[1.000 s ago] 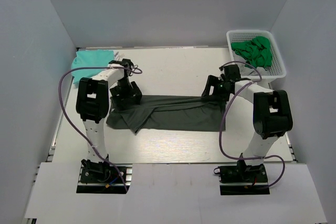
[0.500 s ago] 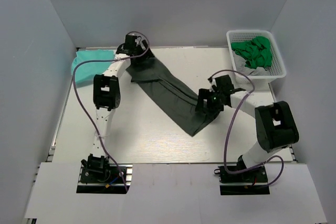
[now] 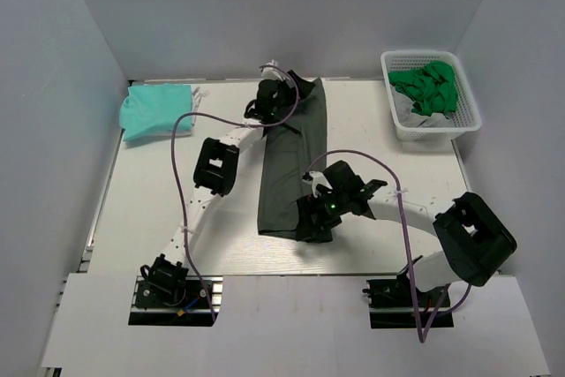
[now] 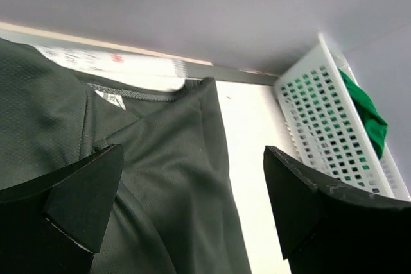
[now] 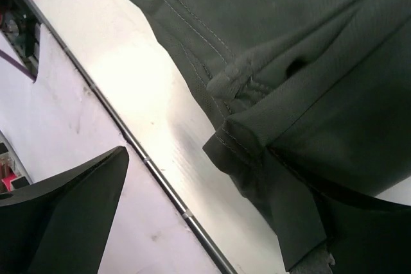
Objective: Fold and stack the t-shirts
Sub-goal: Rotate the tshirt 90 degrees
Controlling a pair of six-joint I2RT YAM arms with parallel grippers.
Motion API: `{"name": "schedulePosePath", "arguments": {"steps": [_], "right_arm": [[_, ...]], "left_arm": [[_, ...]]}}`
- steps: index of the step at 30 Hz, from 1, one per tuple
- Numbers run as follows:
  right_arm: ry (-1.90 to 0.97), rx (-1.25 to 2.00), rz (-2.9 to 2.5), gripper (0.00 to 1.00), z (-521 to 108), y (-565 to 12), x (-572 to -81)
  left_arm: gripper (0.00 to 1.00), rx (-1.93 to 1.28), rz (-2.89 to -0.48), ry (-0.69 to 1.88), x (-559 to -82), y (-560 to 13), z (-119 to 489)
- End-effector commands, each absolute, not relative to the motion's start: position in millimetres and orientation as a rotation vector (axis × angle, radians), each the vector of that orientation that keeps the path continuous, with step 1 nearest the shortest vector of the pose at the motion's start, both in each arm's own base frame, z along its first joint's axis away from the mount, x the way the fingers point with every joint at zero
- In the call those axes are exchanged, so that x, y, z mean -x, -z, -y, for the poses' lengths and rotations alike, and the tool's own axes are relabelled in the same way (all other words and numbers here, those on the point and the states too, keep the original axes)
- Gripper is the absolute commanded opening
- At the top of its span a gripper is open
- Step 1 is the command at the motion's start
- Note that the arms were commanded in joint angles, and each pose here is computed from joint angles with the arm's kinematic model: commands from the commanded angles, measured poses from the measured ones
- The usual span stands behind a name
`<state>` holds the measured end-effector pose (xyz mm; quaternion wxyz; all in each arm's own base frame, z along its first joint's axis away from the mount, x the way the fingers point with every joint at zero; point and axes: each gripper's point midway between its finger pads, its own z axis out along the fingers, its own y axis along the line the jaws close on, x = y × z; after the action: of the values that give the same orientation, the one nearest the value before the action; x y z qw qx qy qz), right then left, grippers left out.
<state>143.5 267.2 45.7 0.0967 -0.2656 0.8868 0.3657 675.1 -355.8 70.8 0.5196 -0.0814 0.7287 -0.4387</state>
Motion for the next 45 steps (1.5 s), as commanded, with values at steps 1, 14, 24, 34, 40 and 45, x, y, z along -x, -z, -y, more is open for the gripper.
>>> {"name": "schedulePosePath", "arguments": {"steps": [1, 14, 24, 34, 40, 45], "right_arm": [[-1.118, 0.796, -2.596, 0.9, -274, -60, -140], [-0.976, 0.566, -2.443, 0.9, -280, -114, -193], [-0.793, 0.134, -2.474, 0.9, -233, -132, -196], [-0.554, 0.456, -2.64, 0.85, -254, -118, -202], [-0.356, 0.288, -2.776, 0.72, -243, -87, -196], [-0.293, 0.319, -2.858, 0.72, -243, -67, -175]], "left_arm": [[1.0, 0.291, -1.778, 0.957, -680, -50, 342], [1.0, -0.063, -1.604, 1.006, -633, -277, 349], [1.0, 0.04, -2.15, 0.641, -505, -242, 249], [1.0, 0.345, -2.503, 0.535, -281, -165, 158], [1.0, 0.446, -2.546, 0.475, -217, -150, 126], [1.0, 0.455, -2.639, 0.398, -191, -133, 113]]}}
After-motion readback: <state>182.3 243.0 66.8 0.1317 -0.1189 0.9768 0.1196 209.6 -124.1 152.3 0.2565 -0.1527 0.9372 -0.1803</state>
